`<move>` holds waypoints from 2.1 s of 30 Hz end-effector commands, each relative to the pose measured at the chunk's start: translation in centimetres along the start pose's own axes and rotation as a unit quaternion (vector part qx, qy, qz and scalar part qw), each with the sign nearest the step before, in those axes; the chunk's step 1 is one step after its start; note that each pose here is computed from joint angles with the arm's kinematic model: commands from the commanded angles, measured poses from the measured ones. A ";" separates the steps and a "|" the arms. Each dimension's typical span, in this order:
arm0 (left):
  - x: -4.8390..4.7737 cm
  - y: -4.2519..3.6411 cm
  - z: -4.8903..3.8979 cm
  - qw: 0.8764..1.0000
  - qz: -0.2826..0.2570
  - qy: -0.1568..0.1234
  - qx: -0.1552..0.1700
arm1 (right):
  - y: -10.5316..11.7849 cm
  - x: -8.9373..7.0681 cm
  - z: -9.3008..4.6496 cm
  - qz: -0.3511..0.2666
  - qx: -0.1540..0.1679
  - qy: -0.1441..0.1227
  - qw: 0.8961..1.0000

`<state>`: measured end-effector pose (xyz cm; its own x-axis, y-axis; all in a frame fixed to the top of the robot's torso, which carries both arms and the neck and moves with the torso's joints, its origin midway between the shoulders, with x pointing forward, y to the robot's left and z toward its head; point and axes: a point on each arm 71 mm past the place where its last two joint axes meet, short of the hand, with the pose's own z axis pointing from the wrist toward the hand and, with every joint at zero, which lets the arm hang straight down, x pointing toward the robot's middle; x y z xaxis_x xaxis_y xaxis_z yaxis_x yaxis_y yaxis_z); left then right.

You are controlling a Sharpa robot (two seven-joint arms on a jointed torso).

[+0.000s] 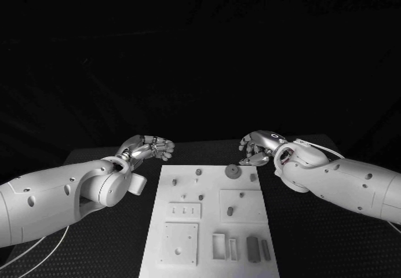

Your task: Assemble the parts on the task board

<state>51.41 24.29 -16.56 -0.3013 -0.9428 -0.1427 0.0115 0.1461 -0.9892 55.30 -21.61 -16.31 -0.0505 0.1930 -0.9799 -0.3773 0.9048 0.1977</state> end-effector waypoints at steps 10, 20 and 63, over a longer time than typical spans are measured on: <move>0.79 0.00 0.14 1.000 -0.007 0.017 0.006 | -0.8 3.4 0.8 0.014 0.009 0.066 0.998; 0.91 0.01 0.09 1.000 -0.007 0.018 0.004 | 0.0 4.2 1.3 0.006 0.000 0.063 0.998; 1.21 -0.10 -0.14 1.000 -0.008 0.023 0.003 | 0.0 6.9 1.4 -0.008 0.009 0.130 0.991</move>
<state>50.96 23.42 -16.73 -0.3302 -0.9348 -0.1311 0.0056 0.1370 -0.9906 56.65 -19.77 -21.68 -0.2135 0.1279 -0.9685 -0.3632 0.9099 0.2003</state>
